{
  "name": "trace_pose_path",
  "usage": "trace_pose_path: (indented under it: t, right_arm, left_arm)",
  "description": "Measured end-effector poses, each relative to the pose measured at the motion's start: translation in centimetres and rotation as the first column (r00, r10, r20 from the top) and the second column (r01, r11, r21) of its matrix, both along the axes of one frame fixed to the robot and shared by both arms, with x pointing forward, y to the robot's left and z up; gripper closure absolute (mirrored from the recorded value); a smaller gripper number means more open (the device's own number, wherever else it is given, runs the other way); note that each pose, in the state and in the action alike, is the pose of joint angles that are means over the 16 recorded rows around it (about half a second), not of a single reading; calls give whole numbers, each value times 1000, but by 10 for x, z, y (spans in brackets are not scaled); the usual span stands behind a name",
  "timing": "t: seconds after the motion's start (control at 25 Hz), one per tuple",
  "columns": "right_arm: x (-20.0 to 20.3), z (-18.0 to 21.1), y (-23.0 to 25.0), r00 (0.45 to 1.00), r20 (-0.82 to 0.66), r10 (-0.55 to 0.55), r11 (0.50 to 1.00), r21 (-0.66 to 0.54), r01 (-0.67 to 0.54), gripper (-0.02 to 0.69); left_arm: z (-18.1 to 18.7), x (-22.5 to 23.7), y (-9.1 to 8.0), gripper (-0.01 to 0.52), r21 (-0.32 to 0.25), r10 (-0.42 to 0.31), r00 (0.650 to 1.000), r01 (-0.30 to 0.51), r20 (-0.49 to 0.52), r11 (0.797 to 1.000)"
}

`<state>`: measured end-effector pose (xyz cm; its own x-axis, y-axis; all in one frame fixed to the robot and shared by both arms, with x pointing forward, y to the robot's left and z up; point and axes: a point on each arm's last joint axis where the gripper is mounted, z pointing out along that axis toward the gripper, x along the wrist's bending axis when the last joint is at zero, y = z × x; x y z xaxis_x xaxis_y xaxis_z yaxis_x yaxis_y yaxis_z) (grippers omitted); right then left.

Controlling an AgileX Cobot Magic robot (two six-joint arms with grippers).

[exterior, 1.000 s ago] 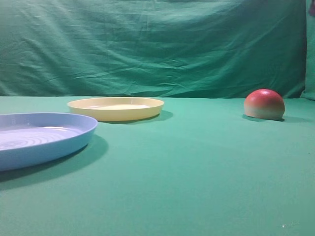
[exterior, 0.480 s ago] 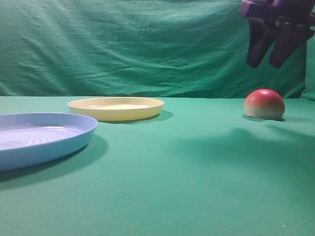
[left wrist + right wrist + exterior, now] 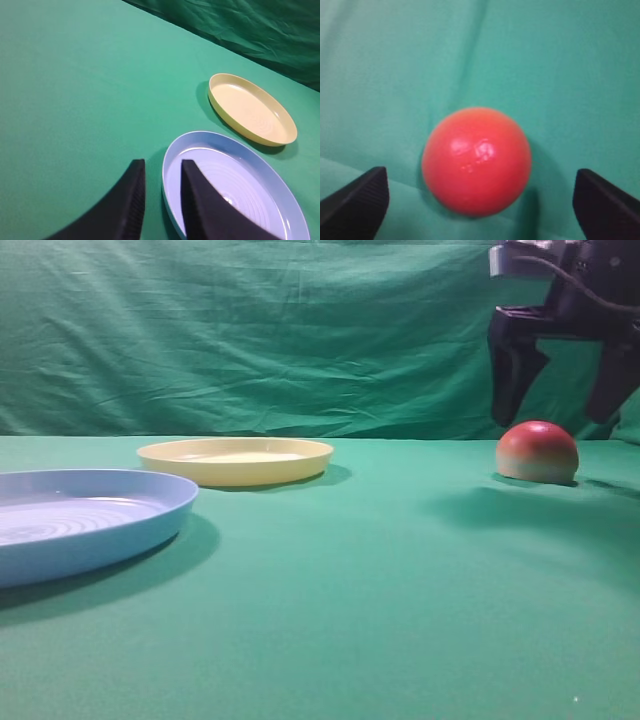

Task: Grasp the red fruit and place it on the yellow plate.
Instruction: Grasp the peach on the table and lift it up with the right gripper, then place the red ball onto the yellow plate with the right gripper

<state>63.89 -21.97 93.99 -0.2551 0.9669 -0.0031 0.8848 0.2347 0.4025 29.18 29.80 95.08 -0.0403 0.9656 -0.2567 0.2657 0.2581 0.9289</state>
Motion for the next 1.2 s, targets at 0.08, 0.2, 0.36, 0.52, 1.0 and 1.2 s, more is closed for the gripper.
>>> trace_pose_path:
  t: [0.08,0.2,0.36,0.52,1.0,1.2]
  right_arm:
    - [1,-4,0,1000,-3,0,1000,0,0,151]
    - [4,-5,1,1000,-5,0,1000,5,0,231]
    - [9,7,5,1000,3,-8,999,36,8,337]
    - [14,29,17,1000,23,13,995,98,-15,415]
    - [1,68,134,908,235,345,893,215,-395,479]
    - [-8,47,180,837,315,447,844,162,-511,449]
  left_arm:
    - [0,0,0,357,0,0,1000,0,0,1000]
    - [0,0,0,357,0,0,1000,0,0,1000]
    - [0,0,0,357,0,0,1000,0,0,1000]
    - [0,0,0,357,0,0,1000,0,0,1000]
    - [0,0,0,357,0,0,1000,0,0,1000]
    - [0,0,0,357,0,0,1000,0,0,1000]
